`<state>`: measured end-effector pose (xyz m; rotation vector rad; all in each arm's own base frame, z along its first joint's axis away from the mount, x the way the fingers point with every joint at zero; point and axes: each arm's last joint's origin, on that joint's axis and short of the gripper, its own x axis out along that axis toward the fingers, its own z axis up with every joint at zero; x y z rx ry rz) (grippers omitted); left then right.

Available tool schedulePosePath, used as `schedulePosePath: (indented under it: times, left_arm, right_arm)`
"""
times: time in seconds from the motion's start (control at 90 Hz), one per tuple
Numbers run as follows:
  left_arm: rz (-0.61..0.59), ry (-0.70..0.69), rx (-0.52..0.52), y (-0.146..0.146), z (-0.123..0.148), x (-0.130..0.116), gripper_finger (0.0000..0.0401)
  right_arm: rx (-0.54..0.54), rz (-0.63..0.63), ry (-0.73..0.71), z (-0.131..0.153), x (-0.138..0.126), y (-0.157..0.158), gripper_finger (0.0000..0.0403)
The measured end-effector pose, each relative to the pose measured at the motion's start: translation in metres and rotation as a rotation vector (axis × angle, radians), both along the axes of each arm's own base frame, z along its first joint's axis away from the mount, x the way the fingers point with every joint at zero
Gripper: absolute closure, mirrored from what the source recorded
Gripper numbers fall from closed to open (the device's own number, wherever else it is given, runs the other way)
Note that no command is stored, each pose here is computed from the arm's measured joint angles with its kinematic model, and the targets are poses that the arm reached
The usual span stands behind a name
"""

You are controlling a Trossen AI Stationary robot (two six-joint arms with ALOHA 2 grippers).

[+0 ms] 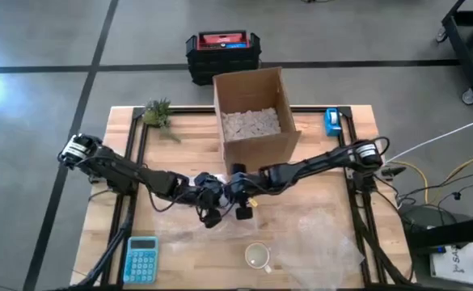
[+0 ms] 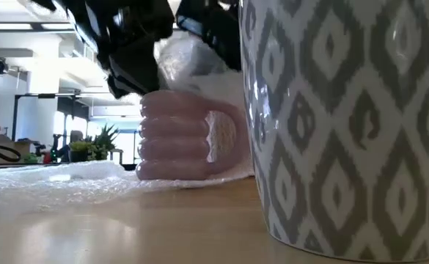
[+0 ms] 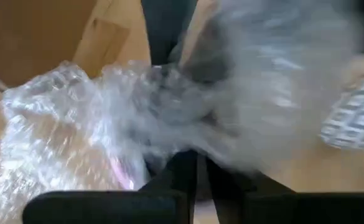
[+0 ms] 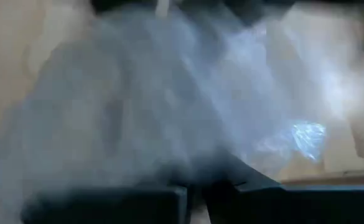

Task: Wrap mug
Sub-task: Wrap the purple mug with the left bubble wrap

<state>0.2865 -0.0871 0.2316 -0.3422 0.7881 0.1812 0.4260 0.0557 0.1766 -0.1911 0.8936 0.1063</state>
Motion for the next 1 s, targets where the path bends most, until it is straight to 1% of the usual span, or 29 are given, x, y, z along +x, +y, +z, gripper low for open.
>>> schedulePosePath:
  times: [0.111,0.222,0.322,0.478,0.656,0.7,0.778,0.933,1.0]
  left_arm:
    - [-0.007,-0.005,-0.004,-0.002,0.018,-0.004,0.0379]
    - [0.005,-0.056,-0.013,-0.001,0.033,-0.003,0.0379]
    - [0.045,-0.095,0.009,0.000,0.037,-0.001,0.0379]
    - [0.048,-0.064,0.042,-0.001,0.026,0.002,0.0379]
    - [0.067,0.036,0.079,0.003,-0.012,0.009,0.0379]
    - [0.082,0.044,0.079,0.003,-0.017,0.011,0.0379]
    - [0.083,0.065,0.079,0.003,-0.024,0.014,0.0379]
    - [0.069,0.069,0.092,0.003,-0.027,0.016,0.0379]
    - [0.070,0.064,0.088,0.004,-0.026,0.017,0.0379]
  right_arm:
    - [-0.001,0.000,0.004,0.000,0.000,0.000,0.0400]
    - [-0.001,-0.002,0.005,0.000,0.001,-0.001,0.0402]
    - [-0.001,-0.002,0.006,0.000,0.001,-0.001,0.0402]
    - [-0.001,-0.004,0.008,0.000,0.000,-0.002,0.0401]
    - [-0.001,-0.007,0.009,0.002,-0.001,-0.002,0.0400]
    - [0.000,-0.005,0.008,0.005,-0.003,-0.002,0.0400]
    - [0.001,-0.004,-0.009,0.015,-0.006,-0.003,0.0400]
    - [0.005,0.003,-0.085,0.052,-0.016,-0.004,0.0400]
    - [0.003,0.006,-0.091,0.063,-0.023,-0.005,0.0400]
